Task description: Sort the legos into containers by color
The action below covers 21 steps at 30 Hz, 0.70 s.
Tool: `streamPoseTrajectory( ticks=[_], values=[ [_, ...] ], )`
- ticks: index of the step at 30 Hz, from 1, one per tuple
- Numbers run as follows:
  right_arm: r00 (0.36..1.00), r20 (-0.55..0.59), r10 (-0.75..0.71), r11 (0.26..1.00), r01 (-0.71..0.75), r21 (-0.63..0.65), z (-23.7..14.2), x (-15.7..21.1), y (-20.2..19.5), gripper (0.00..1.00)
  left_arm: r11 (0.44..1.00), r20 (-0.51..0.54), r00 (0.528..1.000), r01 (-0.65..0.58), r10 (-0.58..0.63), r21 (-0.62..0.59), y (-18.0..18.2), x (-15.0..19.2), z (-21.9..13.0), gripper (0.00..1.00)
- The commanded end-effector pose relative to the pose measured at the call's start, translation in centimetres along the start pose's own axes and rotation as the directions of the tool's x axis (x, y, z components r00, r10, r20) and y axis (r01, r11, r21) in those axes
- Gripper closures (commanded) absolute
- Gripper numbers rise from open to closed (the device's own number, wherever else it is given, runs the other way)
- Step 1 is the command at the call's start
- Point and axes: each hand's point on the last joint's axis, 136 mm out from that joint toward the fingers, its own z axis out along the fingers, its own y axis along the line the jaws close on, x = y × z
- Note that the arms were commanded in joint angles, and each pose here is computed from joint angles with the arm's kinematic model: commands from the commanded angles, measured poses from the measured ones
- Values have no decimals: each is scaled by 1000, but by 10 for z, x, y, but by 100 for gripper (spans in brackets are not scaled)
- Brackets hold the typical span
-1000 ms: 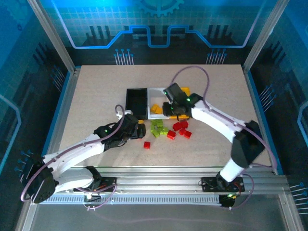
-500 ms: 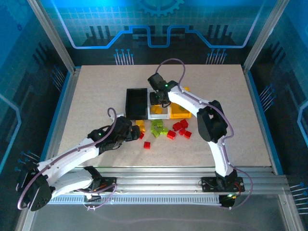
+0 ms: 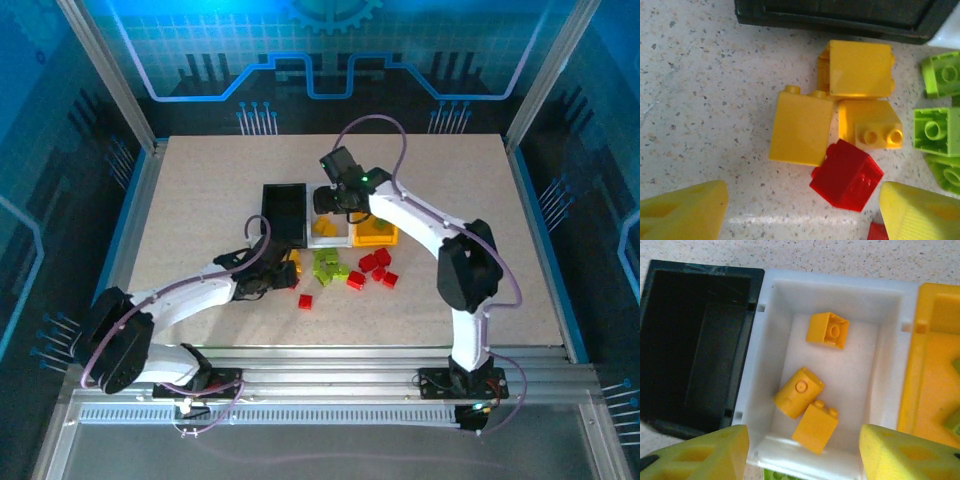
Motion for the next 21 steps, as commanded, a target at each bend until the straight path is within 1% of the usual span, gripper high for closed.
streamPoseTrajectory(
  ticks=[1, 5, 7, 8, 12, 14, 16, 18, 19, 21],
  values=[
    [999, 30, 22, 999, -21, -26, -12, 4, -1, 40, 1000, 77, 997, 23, -22, -12, -2, -19, 0, 21],
    [999, 26, 36, 999, -35, -32, -18, 15, -6, 41, 1000, 61, 998, 10, -9, -17, -4, -16, 9, 23],
    [999, 27, 37, 999, -36, -31, -20, 18, -8, 41, 1000, 27, 1000, 1, -1, -2, -8, -11, 14, 27],
    [999, 25, 40, 999, -40, -27, -20, 20, -10, 41, 1000, 8, 1000, -2, 1, 11, -11, -7, 15, 31],
    [999, 17, 46, 999, -46, -15, -18, 25, -17, 42, 996, -61, 996, -59, 62, 63, -28, 20, 13, 40],
    [999, 15, 48, 999, -48, -10, -18, 27, -19, 42, 992, -88, 990, -102, 109, 78, -39, 35, 8, 43],
    [999, 13, 53, 999, -53, -13, -17, 28, -20, 42, 987, -117, 985, -115, 128, 108, -49, 49, 2, 45],
    [999, 9, 52, 999, -52, -17, -16, 29, -20, 42, 987, -114, 987, -102, 116, 123, -51, 51, -6, 44],
    [999, 9, 53, 998, -52, -21, -17, 29, -19, 42, 988, -98, 990, -92, 105, 125, -50, 48, -11, 41],
    [998, 10, 56, 998, -55, -25, -18, 29, -18, 41, 990, -27, 996, -85, 89, 112, -42, 33, -23, 32]
  ],
)
